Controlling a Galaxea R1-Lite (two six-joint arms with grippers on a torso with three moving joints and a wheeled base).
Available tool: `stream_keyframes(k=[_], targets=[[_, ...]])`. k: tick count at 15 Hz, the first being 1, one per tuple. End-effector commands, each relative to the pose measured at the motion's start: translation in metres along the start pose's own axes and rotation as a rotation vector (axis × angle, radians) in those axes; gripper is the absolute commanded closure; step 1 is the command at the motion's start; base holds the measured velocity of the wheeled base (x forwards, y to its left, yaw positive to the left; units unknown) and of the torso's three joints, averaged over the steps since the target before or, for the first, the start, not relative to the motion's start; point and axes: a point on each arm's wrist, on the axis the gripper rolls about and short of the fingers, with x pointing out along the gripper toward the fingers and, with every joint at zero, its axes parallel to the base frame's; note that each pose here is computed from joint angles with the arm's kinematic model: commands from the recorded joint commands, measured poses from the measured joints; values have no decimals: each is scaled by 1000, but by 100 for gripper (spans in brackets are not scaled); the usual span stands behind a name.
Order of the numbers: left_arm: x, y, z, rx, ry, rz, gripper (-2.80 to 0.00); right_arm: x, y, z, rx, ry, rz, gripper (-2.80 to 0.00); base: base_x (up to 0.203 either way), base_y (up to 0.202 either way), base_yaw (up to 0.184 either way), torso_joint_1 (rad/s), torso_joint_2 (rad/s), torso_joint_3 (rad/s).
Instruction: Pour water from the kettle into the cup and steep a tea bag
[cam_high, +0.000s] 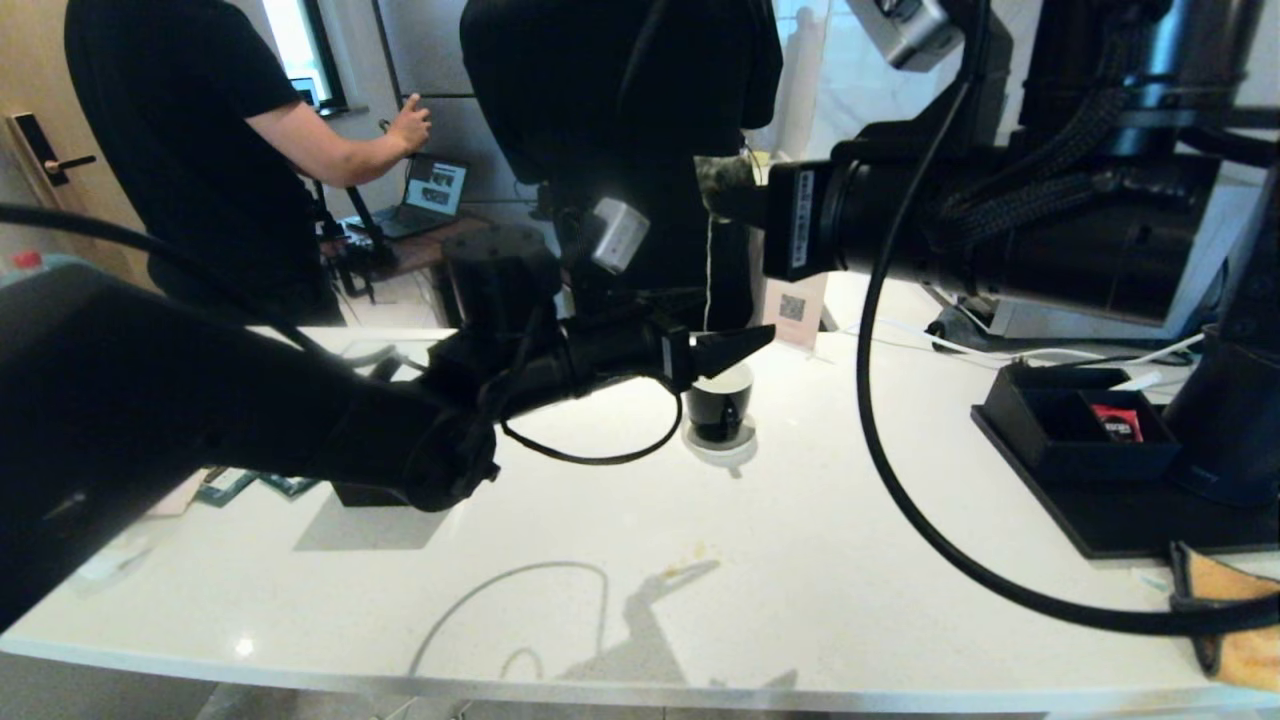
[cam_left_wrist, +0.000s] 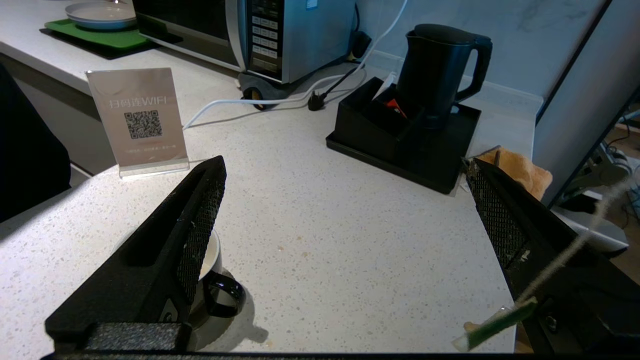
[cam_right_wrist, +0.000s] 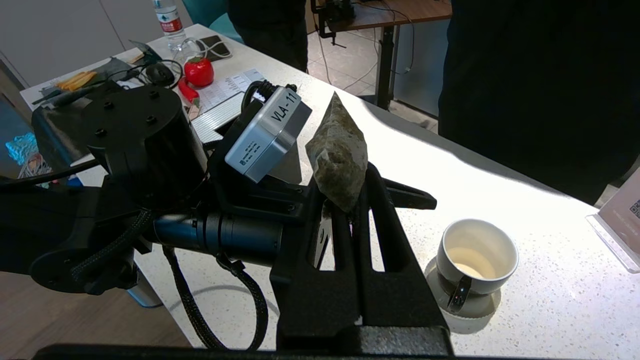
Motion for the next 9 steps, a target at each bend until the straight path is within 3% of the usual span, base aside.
stream_keyframes(k=[1, 2, 3, 9], targets=[[0, 0, 0, 2, -4, -4, -280, 0, 0, 0, 0, 1, 0, 0, 0, 0, 0, 0, 0, 0], [0, 1, -1, 3, -6, -2, -280, 0, 0, -1, 0, 4, 0, 0, 0, 0, 0, 0, 0, 0], [0, 1, 0, 5, -11, -1, 0, 0, 0, -3, 0, 8, 0, 0, 0, 0, 0, 0, 0, 0], [0, 0, 0, 4, -10, 2, 0, -1, 0, -4, 1, 15, -1, 0, 0, 0, 0, 0, 0, 0]])
